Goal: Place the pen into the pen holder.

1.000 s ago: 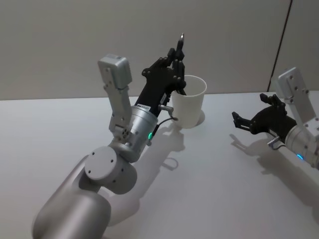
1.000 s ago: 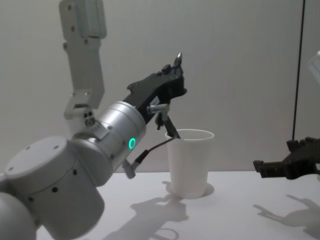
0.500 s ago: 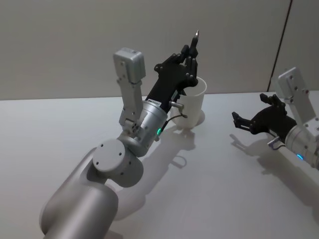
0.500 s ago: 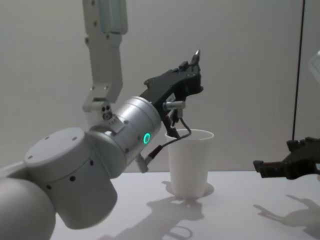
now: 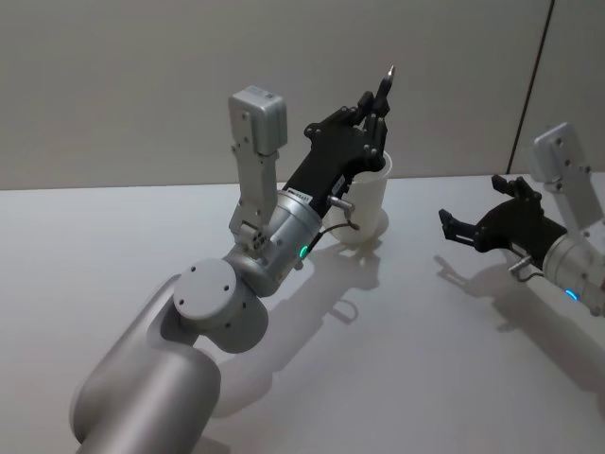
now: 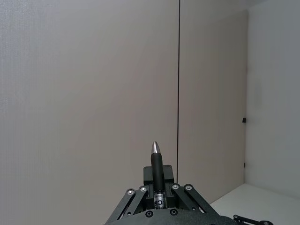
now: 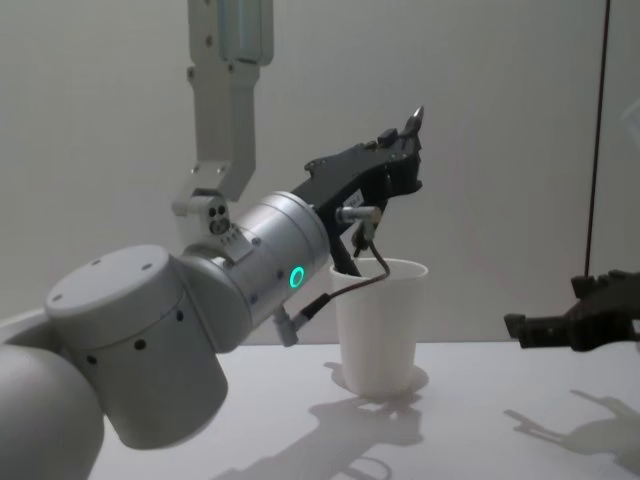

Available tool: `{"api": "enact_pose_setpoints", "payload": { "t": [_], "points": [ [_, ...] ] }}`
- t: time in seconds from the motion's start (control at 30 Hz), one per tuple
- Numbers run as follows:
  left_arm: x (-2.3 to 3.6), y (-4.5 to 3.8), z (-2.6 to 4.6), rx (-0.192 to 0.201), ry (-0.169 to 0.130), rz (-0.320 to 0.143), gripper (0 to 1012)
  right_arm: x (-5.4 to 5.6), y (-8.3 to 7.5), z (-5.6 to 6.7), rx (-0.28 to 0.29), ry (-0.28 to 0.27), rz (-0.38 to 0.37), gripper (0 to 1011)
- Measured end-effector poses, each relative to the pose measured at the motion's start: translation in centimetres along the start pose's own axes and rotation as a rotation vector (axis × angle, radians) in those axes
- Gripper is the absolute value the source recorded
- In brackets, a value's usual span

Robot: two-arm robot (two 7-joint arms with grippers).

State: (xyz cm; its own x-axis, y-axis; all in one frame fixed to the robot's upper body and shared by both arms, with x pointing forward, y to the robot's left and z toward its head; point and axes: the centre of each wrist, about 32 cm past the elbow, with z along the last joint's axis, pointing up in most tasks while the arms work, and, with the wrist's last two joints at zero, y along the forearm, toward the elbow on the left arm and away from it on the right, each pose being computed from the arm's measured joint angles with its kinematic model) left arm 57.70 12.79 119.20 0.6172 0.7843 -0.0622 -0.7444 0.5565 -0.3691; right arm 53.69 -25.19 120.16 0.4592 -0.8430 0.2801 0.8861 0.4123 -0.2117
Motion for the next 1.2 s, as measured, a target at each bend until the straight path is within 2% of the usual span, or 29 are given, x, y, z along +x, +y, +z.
{"api": "enact_pose_setpoints", "payload": {
  "t": [0.3,0.63,0.77,0.93,1.17,1.2],
  "points": [
    [0.04,0.03,0.13,0.011,-0.004,-0.015,123,1.1,-0.4,0.8,0.04,0.08,0.055,1001],
    [0.07,0.05,0.2,0.017,-0.005,-0.021,123,3.4,-0.5,2.1,0.056,0.206,0.162,1001],
    [0.07,0.06,0.2,0.019,-0.005,-0.023,123,4.7,-0.5,2.6,0.061,0.261,0.231,1001],
    [0.08,0.07,0.21,0.02,-0.005,-0.025,123,5.6,-0.5,2.9,0.079,0.299,0.291,1001],
    [0.08,0.06,0.23,0.021,-0.006,-0.026,123,7.1,-0.6,3.2,0.168,0.364,0.417,1001],
    [0.08,0.06,0.23,0.021,-0.006,-0.026,123,7.1,-0.6,3.2,0.168,0.364,0.417,1001]
  ]
}}
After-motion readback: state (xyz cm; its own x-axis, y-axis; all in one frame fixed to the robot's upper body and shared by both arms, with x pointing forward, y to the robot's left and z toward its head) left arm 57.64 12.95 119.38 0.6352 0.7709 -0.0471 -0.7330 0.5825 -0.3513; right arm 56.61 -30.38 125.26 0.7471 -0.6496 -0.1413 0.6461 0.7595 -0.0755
